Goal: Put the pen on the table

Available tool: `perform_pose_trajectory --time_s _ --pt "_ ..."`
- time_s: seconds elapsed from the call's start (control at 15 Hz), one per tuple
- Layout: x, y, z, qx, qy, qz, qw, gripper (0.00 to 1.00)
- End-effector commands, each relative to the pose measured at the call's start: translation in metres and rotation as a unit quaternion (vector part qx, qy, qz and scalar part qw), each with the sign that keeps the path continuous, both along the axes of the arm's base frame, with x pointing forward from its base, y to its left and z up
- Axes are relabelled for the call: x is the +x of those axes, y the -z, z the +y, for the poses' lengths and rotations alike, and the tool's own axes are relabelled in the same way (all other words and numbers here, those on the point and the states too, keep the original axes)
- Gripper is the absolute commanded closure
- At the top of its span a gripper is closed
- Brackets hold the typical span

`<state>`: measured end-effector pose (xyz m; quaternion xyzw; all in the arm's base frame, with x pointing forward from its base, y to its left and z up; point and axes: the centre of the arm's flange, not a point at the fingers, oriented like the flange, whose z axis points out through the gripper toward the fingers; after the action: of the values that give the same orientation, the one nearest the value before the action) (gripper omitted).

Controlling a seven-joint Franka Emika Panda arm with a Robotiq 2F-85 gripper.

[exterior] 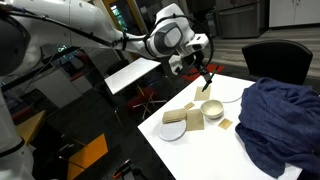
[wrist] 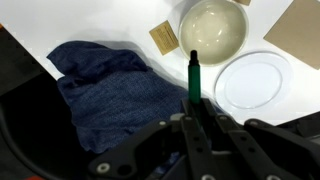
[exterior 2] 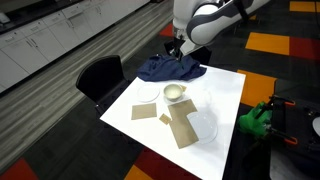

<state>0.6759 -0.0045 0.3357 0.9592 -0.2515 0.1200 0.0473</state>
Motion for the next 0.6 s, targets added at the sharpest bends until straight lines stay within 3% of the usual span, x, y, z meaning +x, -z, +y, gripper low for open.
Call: perform_pose_trajectory --time_s 0.0,0.53 --pt "-0.055 0.01 -0.006 0.003 0.027 -0.012 0.9996 0.97" --pt "-0.129 0.016 -0.03 0.026 0.082 0.032 0.9957 0.97"
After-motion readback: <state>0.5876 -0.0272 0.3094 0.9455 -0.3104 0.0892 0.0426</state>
